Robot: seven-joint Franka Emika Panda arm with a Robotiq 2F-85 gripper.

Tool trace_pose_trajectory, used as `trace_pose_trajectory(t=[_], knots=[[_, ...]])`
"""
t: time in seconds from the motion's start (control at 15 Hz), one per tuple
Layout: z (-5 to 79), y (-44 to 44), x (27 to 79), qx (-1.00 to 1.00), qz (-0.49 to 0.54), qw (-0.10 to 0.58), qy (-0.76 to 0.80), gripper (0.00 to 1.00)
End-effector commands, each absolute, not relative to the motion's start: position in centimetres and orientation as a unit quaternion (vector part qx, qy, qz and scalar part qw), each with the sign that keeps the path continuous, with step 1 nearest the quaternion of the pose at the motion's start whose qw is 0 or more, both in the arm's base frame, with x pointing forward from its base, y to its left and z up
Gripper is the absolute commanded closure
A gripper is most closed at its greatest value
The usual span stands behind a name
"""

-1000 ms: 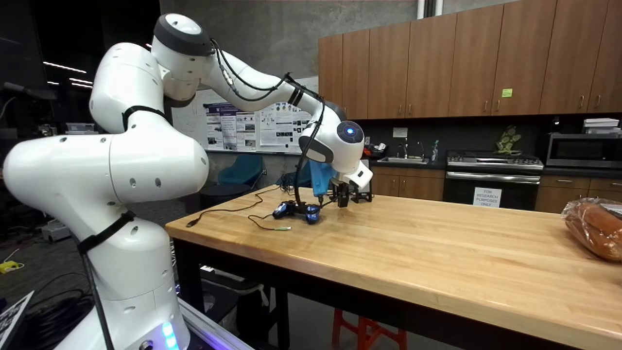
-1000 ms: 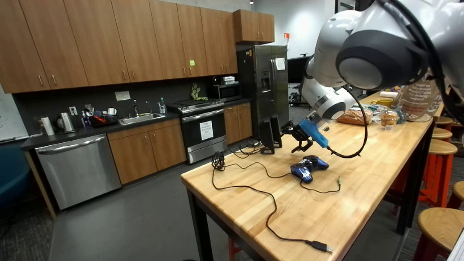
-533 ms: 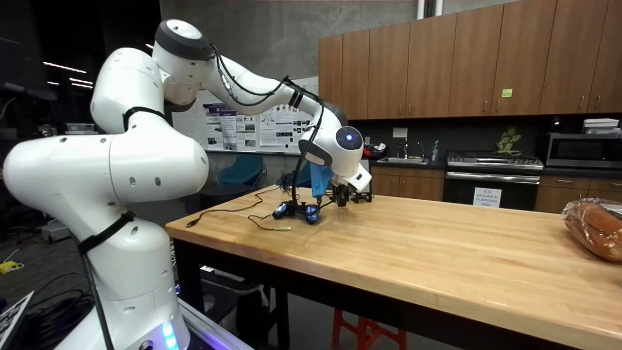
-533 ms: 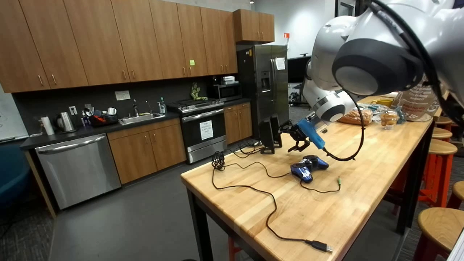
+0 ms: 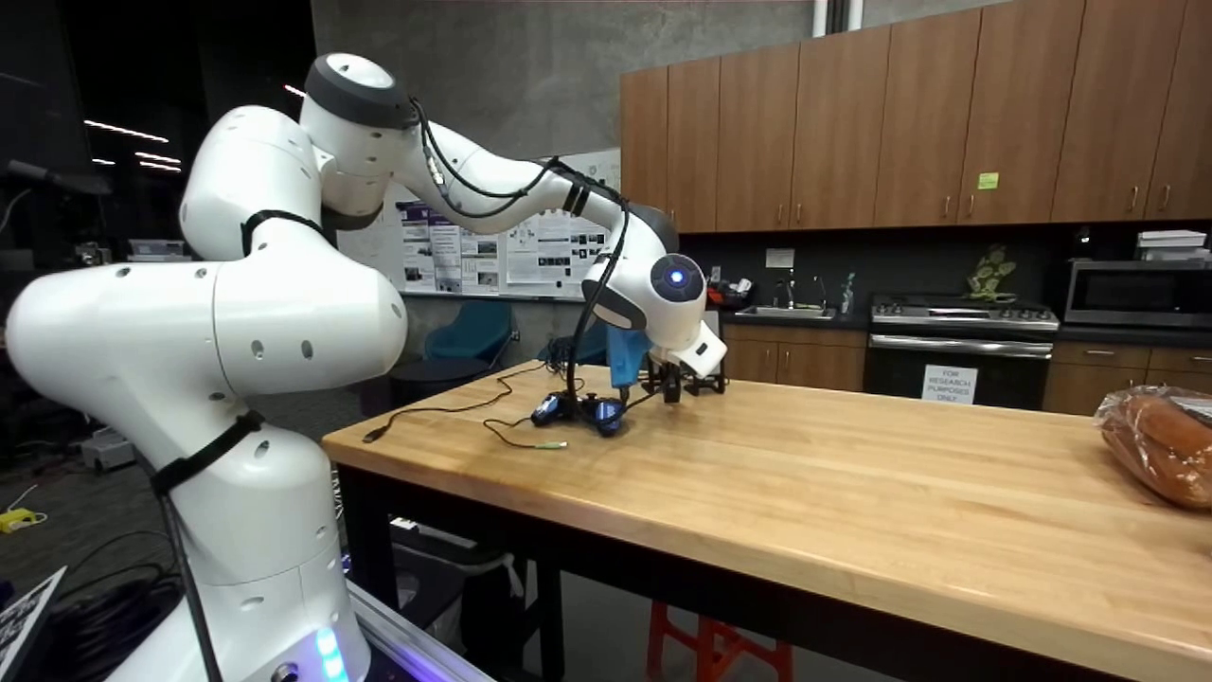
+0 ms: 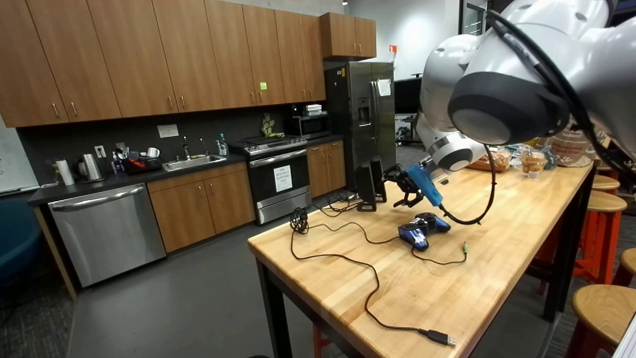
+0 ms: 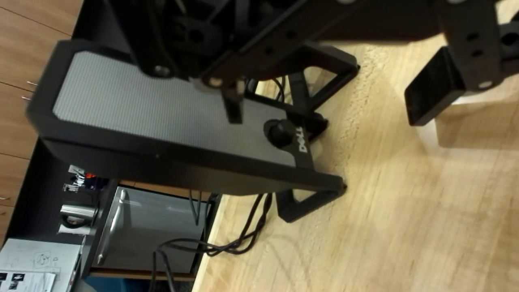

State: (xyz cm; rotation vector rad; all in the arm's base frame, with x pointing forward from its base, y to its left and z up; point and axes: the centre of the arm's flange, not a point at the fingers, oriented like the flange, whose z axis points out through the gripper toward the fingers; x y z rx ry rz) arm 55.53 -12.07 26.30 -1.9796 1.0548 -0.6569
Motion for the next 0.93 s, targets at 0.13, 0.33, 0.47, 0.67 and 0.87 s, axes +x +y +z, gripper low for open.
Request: trace_pose_trajectory(t=[0.13, 0.33, 0.47, 0.67, 0.87], knots=[[26.19, -12.52, 55.64, -0.775, -0.27, 0.39, 0.418, 0.02], [26.08, -12.52, 55.64, -0.775, -0.268, 0.392, 0.418, 0.08], [26.04, -12.51, 55.64, -0.775, -0.267, 0.393, 0.417, 0.08], [26.12, -12.41, 55.68, -0.774, -0.265, 0.4, 0.414, 0.1], [26.14, -12.32, 55.74, -0.771, -0.266, 0.405, 0.413, 0.15]])
